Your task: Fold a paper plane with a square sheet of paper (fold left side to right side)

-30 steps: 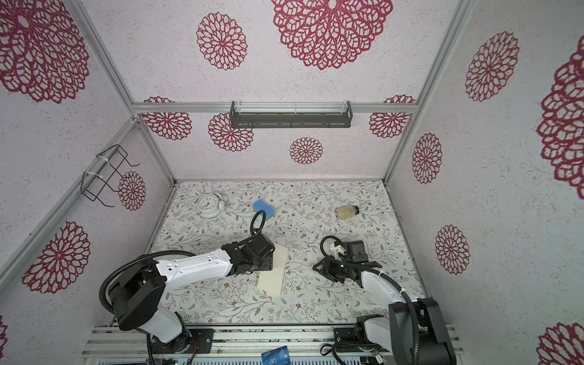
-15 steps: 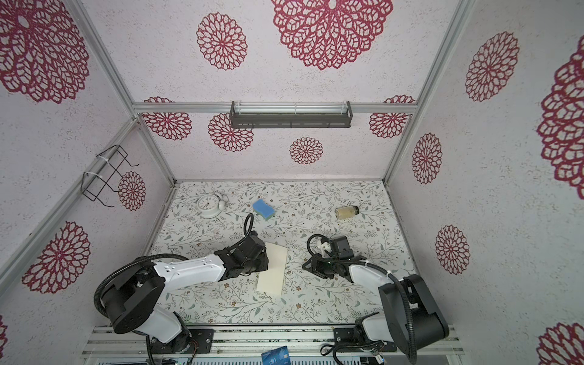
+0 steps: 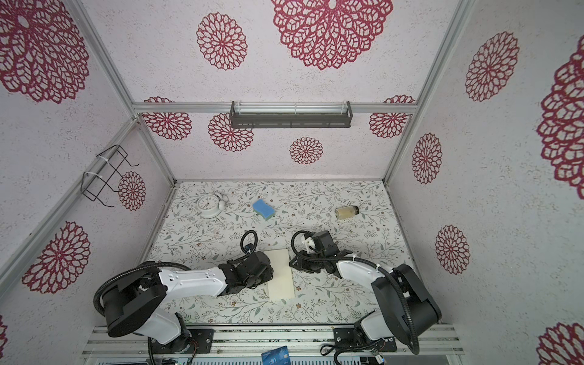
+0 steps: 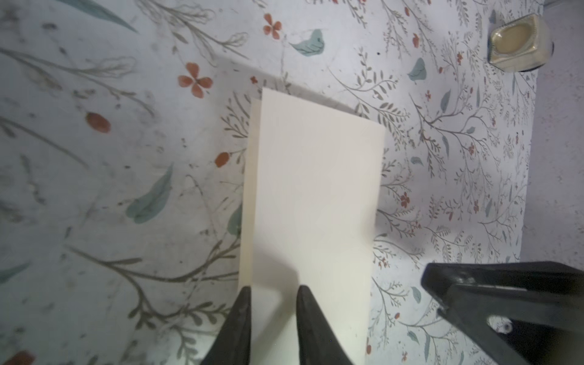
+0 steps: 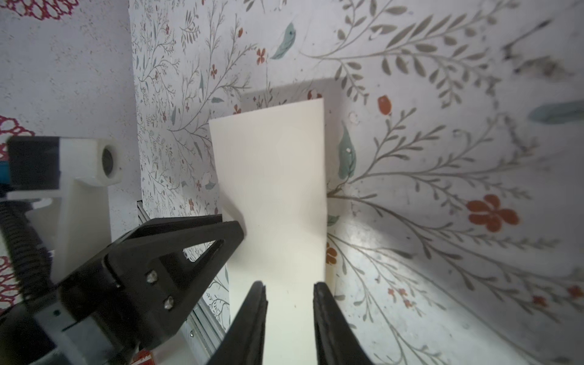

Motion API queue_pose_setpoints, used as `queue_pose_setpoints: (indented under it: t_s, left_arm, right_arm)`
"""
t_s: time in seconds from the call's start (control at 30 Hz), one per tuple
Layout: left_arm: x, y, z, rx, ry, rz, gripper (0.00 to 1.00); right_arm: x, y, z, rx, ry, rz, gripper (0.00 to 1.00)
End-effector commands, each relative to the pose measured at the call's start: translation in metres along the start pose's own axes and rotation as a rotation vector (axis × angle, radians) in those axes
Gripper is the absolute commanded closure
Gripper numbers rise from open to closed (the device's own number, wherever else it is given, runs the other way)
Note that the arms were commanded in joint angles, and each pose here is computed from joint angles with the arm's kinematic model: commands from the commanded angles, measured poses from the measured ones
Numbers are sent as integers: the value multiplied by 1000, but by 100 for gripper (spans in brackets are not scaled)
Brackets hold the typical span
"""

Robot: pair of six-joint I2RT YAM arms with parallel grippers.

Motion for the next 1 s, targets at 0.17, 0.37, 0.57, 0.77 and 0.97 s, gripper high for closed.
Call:
queue_pose_setpoints:
  t_s: [0.17, 0.37, 0.57, 0.77, 0.97]
  left_arm:
    - [14, 22, -20, 26, -53, -87, 48]
    - [30, 45, -14, -11, -32, -122, 26]
    - [54, 75, -3, -58, 61, -186, 1]
    - [78, 102, 8, -54, 155, -260, 1]
    - [92, 118, 21, 42, 152, -331, 1]
  right_arm:
    - [32, -11, 24, 161, -101, -49, 59]
    - [44, -31, 42, 256, -159, -35, 51]
    - [36, -57, 64, 387, -233, 32, 46]
    - [24, -83, 78, 561, -325, 85, 41]
    - [12, -90, 91, 695, -401, 80, 35]
Point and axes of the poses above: each gripper's point midway between its finger pads, its own x axis back along the fingers, its own z axis along the line the jaws close on, y = z × x, the point moved 5 cm from there along x, back along the fingers, and after that the axes turned 9 degrees about x, right-handed, at the moved point
